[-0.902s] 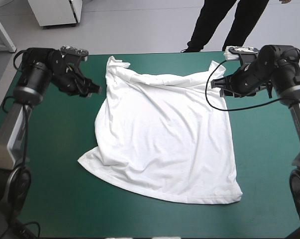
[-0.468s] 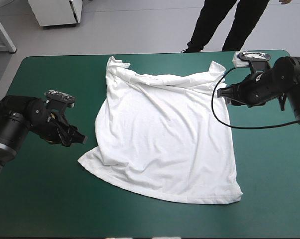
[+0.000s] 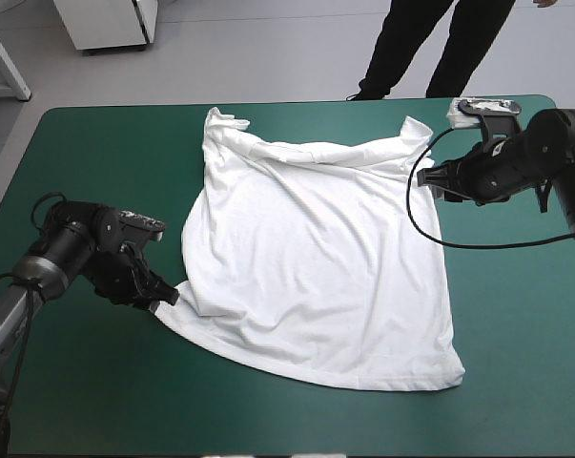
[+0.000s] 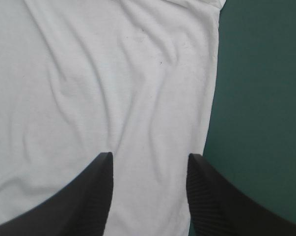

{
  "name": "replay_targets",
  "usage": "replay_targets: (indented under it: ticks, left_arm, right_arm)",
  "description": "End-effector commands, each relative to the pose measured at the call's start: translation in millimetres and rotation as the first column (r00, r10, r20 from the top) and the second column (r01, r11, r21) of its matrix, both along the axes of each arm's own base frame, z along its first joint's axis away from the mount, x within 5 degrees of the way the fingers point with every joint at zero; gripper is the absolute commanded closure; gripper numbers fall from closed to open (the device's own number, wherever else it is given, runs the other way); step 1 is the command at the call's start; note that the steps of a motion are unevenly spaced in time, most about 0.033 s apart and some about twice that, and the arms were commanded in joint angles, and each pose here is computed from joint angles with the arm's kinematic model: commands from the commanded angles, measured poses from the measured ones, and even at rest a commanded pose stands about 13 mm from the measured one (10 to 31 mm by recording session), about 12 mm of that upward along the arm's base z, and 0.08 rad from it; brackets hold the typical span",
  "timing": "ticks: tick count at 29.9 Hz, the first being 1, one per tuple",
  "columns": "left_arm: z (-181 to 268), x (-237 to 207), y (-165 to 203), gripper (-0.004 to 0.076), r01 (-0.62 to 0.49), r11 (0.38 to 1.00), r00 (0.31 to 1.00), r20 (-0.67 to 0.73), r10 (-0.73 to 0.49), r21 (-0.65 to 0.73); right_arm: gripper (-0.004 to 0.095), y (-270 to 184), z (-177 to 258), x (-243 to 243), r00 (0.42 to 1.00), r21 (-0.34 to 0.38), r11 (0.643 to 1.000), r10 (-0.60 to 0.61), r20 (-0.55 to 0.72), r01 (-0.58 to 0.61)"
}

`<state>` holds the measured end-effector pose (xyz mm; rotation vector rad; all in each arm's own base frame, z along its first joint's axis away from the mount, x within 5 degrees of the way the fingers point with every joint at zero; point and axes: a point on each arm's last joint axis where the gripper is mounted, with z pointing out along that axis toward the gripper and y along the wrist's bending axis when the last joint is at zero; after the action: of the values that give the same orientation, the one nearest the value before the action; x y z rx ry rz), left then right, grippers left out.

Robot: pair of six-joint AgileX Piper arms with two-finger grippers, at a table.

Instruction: Fold the cloth

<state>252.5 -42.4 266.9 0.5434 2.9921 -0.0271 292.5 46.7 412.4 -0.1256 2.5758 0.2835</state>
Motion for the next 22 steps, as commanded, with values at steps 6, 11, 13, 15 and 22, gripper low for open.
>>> replay_targets:
  ticks: [6, 11, 13, 15, 22]
  left_arm:
    - [-18, 6, -5, 0.0367, -0.03, 0.998, 0.998, 0.044, 0.033, -0.06]
    - [-39, 18, -7, 0.0367, -0.032, 0.999, 0.999, 0.01, 0.032, -0.044]
    - [-49, 22, -7, 0.0367, -0.034, 0.999, 0.999, -0.016, 0.034, -0.037]
    - [-56, 25, -8, 0.0367, -0.038, 0.999, 0.999, -0.038, 0.037, -0.033]
    - [-66, 29, -8, 0.0644, -0.046, 0.999, 0.998, -0.053, 0.044, -0.03]
  right_arm:
    - [0.047, -3, 18, -12, 0.998, 0.007, 1.0, 0.0, 0.062, 0.0]
    - [0.0514, -3, 18, -12, 0.998, 0.007, 1.0, 0.0, 0.062, 0.0]
    - [0.0517, -3, 18, -12, 0.998, 0.007, 1.0, 0.0, 0.062, 0.0]
    - [0.0517, -3, 18, -12, 0.998, 0.007, 1.0, 0.0, 0.062, 0.0]
    - [0.0517, -3, 24, -20, 0.996, 0.011, 1.0, 0.009, 0.083, -0.01]
